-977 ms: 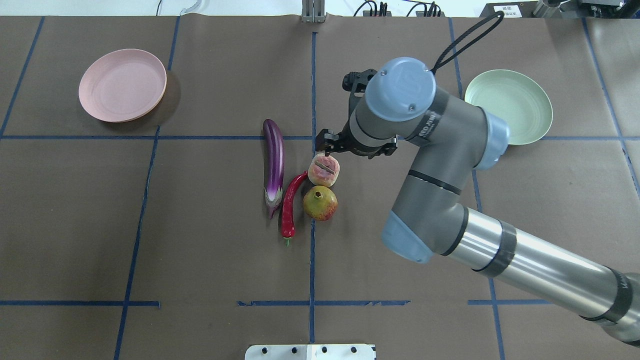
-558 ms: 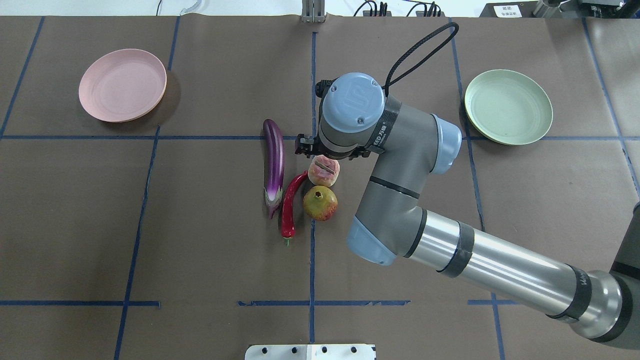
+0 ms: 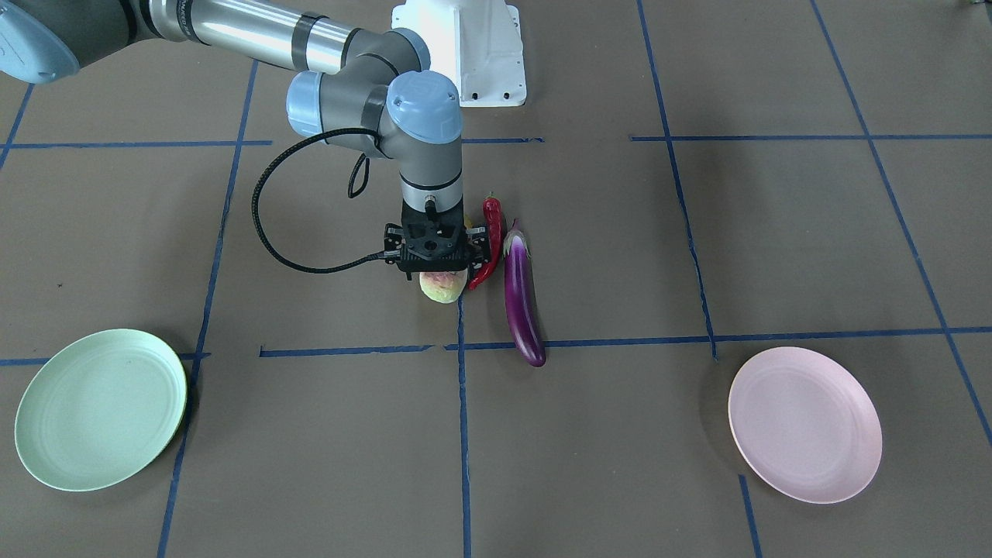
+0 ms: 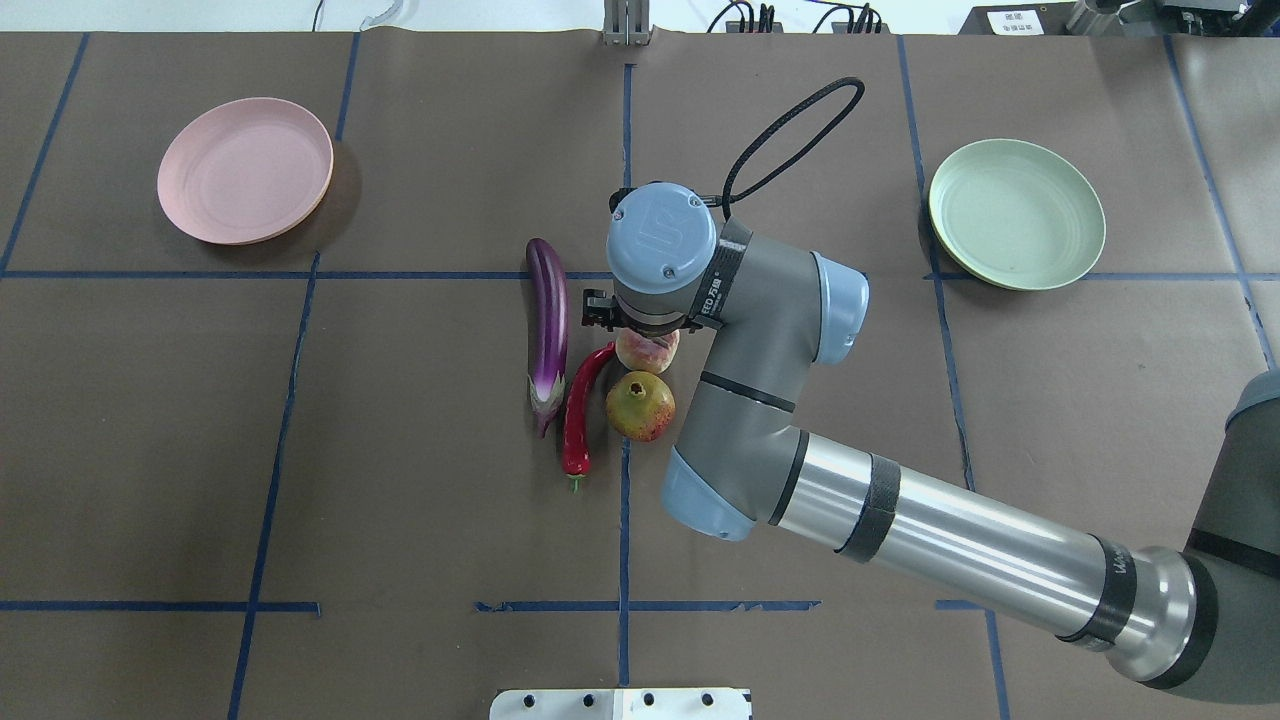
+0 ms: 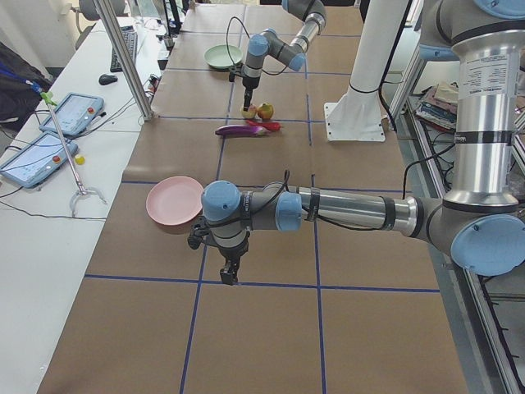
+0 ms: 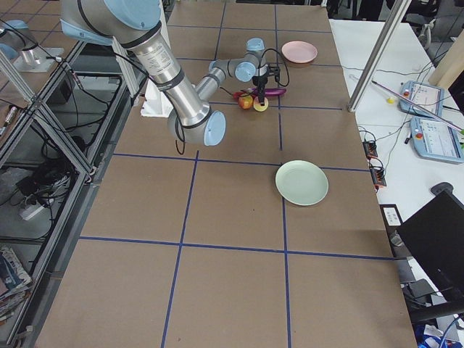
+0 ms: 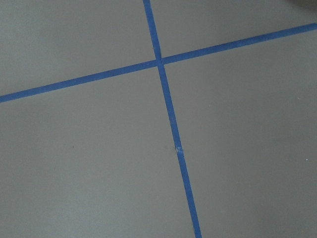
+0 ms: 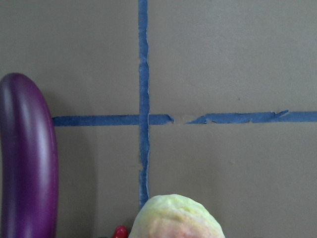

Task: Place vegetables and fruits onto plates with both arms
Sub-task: 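Move the right gripper over the pink peach and grasp it, then lift the peach with the right gripper and carry it onto the green plate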

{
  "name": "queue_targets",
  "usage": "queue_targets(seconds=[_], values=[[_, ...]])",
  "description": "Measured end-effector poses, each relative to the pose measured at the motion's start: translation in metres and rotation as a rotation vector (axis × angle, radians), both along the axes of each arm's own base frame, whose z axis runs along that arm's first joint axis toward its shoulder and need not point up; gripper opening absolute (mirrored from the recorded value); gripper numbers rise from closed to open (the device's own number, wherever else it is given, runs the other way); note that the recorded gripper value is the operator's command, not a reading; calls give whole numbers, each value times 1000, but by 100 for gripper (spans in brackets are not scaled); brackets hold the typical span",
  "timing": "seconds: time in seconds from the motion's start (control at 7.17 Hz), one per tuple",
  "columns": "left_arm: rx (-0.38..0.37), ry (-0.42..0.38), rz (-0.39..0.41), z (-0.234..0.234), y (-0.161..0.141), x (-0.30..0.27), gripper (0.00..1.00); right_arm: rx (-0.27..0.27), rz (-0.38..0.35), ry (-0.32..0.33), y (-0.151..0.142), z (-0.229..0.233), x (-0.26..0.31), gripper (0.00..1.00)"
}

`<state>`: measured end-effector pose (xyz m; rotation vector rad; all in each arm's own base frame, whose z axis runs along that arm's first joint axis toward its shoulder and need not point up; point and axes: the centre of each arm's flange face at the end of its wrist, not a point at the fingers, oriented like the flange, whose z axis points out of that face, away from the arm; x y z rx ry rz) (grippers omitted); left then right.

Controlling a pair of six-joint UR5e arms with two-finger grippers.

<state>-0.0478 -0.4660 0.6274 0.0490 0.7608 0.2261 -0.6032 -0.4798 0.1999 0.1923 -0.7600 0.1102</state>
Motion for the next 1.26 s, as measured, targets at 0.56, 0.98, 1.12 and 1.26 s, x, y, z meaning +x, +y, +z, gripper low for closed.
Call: queue_targets(seconds=[0.56, 0.98, 1.12, 1.26], values=[[-3, 0, 0, 2, 0, 0, 100, -5, -7, 3, 1, -3, -8, 0], [-3, 0, 0, 2, 0, 0, 100, -17, -38, -37, -66, -7, 64, 0], [-4, 0, 1, 2, 0, 0, 100, 1, -77, -26, -103, 16, 110, 0], [-4, 0, 1, 2, 0, 1, 100, 37, -128, 2, -137, 53, 164, 0]])
